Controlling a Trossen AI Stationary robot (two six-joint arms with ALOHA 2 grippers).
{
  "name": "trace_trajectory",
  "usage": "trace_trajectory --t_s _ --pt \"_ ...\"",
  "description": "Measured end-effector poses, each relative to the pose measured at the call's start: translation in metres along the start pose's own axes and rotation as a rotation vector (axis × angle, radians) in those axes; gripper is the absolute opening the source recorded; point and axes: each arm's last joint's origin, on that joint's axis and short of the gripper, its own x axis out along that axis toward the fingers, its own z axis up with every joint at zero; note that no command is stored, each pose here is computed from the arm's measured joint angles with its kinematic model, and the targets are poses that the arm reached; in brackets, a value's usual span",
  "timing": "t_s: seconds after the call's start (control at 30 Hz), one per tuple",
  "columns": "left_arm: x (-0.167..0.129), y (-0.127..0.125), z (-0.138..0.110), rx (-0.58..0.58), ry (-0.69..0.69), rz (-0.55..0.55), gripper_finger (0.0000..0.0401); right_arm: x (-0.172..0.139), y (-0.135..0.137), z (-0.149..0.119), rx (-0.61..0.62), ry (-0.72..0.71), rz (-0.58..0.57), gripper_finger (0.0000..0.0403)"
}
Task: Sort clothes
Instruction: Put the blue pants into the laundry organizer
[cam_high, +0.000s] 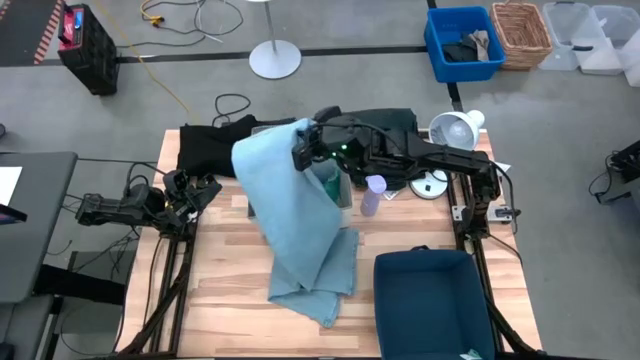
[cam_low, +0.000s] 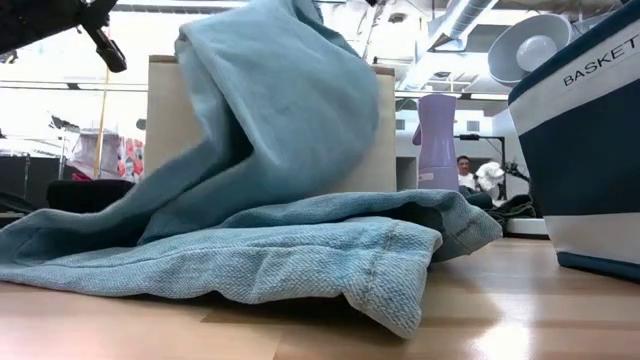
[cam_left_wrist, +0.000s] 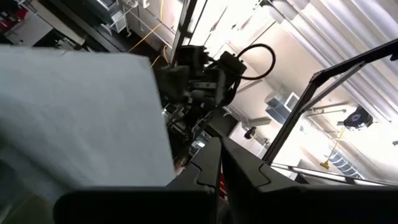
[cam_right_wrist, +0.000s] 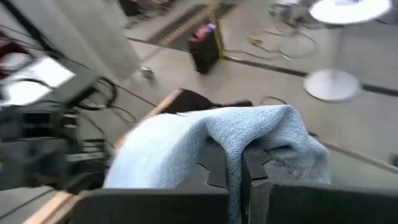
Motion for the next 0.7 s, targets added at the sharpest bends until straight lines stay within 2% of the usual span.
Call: trace_trajectory --t_s 0.1,0.17,0.3,0.53,0.63,0.7 --pt "0.000 0.000 0.000 0.000 0.000 0.000 0.0011 0.001 -0.004 -0.004 0.016 0.035 -0.033 0.0015" --pt "0.000 0.000 0.000 0.000 0.000 0.000 0.0011 0.001 -0.006 -0.006 0.019 0.065 -0.046 0.0035" --pt "0.000 0.000 0.000 0.001 0.000 0.000 0.0011 0.000 -0.009 -0.011 0.028 0.113 -0.064 0.0101" --pt "0.000 0.000 0.000 0.001 0.001 0.001 0.0011 -0.009 -0.008 -0.003 0.002 0.092 -0.036 0.0241" --pt "0.000 0.000 0.000 0.001 0.003 0.003 0.0011 -0.015 -0.011 0.006 -0.009 0.086 -0.038 0.0282" --pt "0.000 0.000 0.000 0.002 0.005 0.004 0.0011 -0.019 -0.009 0.012 -0.043 0.063 -0.019 0.0293"
